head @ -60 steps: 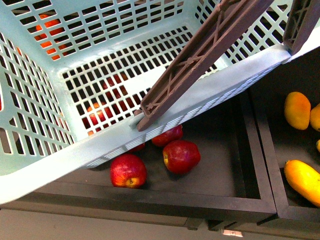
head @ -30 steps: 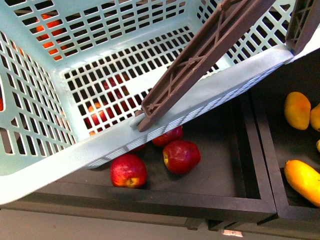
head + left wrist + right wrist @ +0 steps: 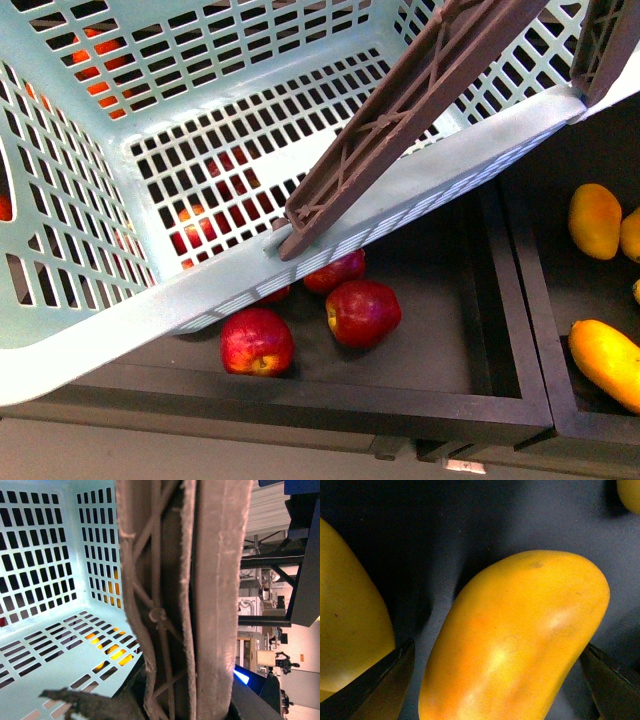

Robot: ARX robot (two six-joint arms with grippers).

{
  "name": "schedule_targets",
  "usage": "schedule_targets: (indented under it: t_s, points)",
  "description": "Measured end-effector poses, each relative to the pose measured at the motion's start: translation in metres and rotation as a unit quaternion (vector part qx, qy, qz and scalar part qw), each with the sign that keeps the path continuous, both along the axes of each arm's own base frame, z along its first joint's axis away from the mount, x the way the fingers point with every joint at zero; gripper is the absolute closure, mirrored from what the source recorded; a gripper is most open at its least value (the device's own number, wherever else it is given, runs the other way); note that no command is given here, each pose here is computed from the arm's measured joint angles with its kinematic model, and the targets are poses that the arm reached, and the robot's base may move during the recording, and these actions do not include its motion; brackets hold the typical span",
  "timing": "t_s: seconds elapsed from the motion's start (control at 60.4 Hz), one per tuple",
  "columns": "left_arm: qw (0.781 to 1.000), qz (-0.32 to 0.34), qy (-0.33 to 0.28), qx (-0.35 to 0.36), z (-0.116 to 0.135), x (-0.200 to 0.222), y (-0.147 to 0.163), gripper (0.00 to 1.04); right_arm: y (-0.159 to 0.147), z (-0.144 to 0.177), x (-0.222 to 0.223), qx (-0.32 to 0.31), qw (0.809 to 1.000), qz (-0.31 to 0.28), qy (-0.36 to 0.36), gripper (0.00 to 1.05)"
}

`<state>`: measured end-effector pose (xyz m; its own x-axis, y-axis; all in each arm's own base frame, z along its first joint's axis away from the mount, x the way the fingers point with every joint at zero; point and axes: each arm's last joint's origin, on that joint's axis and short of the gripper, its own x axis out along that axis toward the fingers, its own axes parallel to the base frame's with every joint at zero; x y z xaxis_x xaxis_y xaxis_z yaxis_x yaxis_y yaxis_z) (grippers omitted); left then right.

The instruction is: Pick mango and avocado into basket

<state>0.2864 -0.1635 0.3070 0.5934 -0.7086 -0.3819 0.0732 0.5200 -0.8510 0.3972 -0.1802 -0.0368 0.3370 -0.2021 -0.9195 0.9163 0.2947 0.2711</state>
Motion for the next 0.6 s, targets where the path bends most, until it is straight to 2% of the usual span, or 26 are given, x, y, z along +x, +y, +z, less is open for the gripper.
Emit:
schedule_targets:
  t_s: [0.116, 0.199, 0.364, 0.596]
  points:
    - [1.0, 0.0, 0.0, 0.0, 0.0, 0.0, 0.0, 0.87, 0.0, -0.002, 0.002, -0.006, 1.0, 0.002, 0.005, 0.09]
    - [1.0, 0.0, 0.0, 0.0, 0.0, 0.0, 0.0, 0.87, 0.001, -0.004, 0.001, -0.007, 1.0, 0.006, 0.008, 0.24]
    - [1.0, 0.0, 0.0, 0.0, 0.0, 0.0, 0.0, 0.87, 0.003, -0.006, -0.002, -0.008, 1.0, 0.009, 0.006, 0.38]
    - [1.0, 0.0, 0.0, 0.0, 0.0, 0.0, 0.0, 0.87, 0.009, -0.002, -0.015, 0.005, 1.0, 0.023, -0.017, 0.41]
